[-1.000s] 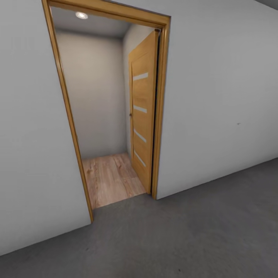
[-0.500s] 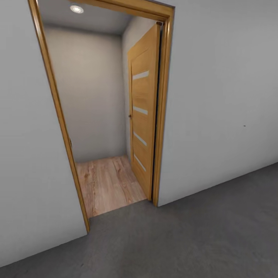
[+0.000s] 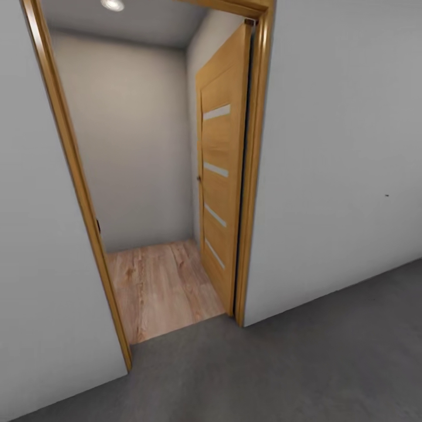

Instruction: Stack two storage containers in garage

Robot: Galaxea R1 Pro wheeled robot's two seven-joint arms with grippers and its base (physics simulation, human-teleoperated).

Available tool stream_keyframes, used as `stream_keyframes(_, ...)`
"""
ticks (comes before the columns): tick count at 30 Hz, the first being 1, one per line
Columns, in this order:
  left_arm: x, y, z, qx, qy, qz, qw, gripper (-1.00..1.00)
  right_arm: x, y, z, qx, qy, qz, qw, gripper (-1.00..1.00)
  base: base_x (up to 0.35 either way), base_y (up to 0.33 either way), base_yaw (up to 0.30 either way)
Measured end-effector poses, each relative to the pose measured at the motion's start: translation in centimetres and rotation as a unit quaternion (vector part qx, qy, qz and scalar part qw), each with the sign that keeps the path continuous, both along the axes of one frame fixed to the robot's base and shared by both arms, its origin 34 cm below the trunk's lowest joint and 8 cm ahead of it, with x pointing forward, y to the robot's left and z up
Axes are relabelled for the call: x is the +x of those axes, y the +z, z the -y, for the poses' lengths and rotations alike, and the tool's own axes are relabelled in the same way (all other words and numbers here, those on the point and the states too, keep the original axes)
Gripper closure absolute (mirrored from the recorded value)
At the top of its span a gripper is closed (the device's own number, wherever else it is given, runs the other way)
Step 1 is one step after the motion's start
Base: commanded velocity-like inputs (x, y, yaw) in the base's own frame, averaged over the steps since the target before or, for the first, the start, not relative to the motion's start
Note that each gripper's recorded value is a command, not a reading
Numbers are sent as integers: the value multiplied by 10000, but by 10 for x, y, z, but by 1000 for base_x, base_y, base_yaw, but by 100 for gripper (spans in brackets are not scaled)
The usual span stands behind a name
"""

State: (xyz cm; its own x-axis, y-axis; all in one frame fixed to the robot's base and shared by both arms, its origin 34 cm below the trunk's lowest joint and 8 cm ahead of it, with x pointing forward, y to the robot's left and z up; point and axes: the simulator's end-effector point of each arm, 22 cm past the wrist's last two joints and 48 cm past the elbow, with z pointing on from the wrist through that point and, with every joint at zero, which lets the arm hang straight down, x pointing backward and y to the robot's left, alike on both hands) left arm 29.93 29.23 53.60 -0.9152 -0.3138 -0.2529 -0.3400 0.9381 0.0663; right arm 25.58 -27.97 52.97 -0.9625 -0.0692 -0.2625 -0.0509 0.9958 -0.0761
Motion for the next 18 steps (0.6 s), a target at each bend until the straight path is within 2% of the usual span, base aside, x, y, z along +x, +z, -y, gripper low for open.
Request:
stream_keyframes(15,0,0,0,1,0,3,10000,-100,0,0,0,-3,-1,-1,10000,-100,320,-4,259)
stream_keyframes(18,0,0,0,0,0,3,10000,-100,0,0,0,1,3,-1,10000,-100,315,-77,157)
